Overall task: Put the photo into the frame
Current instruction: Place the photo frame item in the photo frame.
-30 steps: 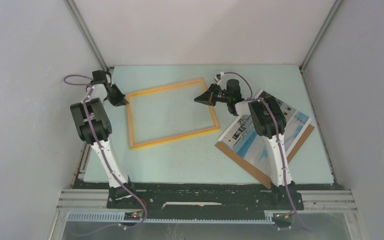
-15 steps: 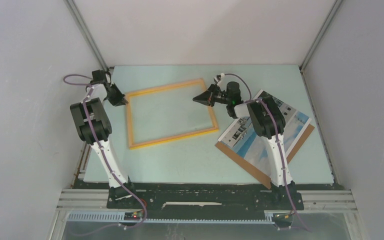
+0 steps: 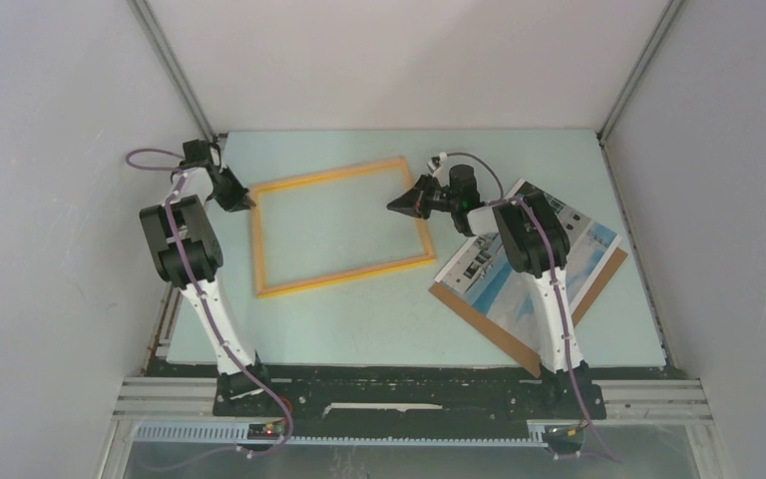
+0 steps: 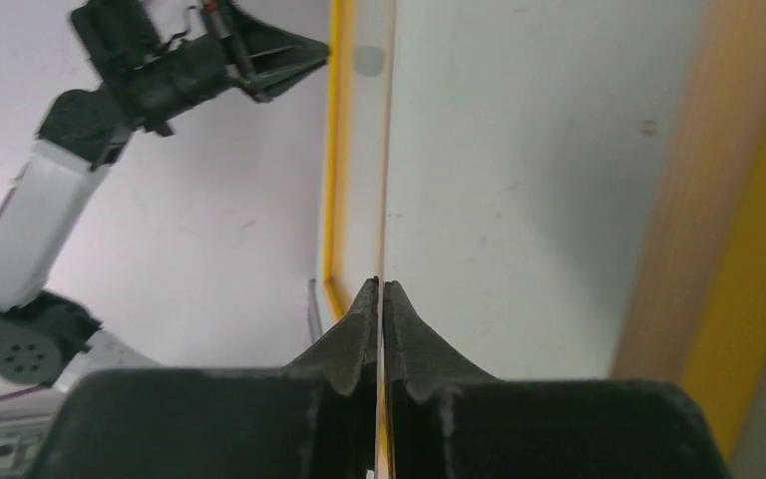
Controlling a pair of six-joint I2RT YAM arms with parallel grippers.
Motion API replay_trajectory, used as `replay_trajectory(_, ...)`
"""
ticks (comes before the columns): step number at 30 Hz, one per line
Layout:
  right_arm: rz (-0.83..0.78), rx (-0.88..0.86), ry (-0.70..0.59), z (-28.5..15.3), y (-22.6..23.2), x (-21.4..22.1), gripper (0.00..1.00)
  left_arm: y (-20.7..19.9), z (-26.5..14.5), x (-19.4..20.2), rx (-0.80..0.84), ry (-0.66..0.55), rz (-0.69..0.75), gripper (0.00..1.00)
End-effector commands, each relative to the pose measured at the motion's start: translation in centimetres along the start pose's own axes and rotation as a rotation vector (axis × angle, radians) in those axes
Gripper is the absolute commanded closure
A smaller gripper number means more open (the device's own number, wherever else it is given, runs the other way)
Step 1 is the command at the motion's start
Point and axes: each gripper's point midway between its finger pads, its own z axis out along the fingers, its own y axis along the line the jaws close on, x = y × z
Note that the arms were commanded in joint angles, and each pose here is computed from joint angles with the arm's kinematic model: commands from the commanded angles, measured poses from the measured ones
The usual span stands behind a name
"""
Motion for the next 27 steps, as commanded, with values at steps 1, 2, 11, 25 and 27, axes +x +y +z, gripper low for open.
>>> replay_trajectory(1,-0.1,0.058,0.003,0.5,2.2,-0.2,0.91,-0.2,-0.1,1.1,-0.003,0.055,0.014,0.94)
replay_trajectory(2,-0.102,0.076,0.011,0.5,2.0,-0.2,0.88,-0.3,-0.2,1.0,-0.003,0.052,0.017,0.94)
replay_trajectory(11,-0.118,0.19,0.032,-0.3,1.8,-1.1,0.63,-0.3,-0.7,0.7,-0.01,0.041,0.02,0.92)
replay_trajectory(25,-0.238,0.582,0.089,-3.6,1.0,-0.9,0.18,-0.7,-1.6,0.4,-0.009,0.03,0.022,0.9)
replay_trajectory(27,-0.263,0.64,0.087,-4.3,1.3,-1.0,0.17,-0.8,-1.8,0.4,-0.007,0.028,0.024,0.88)
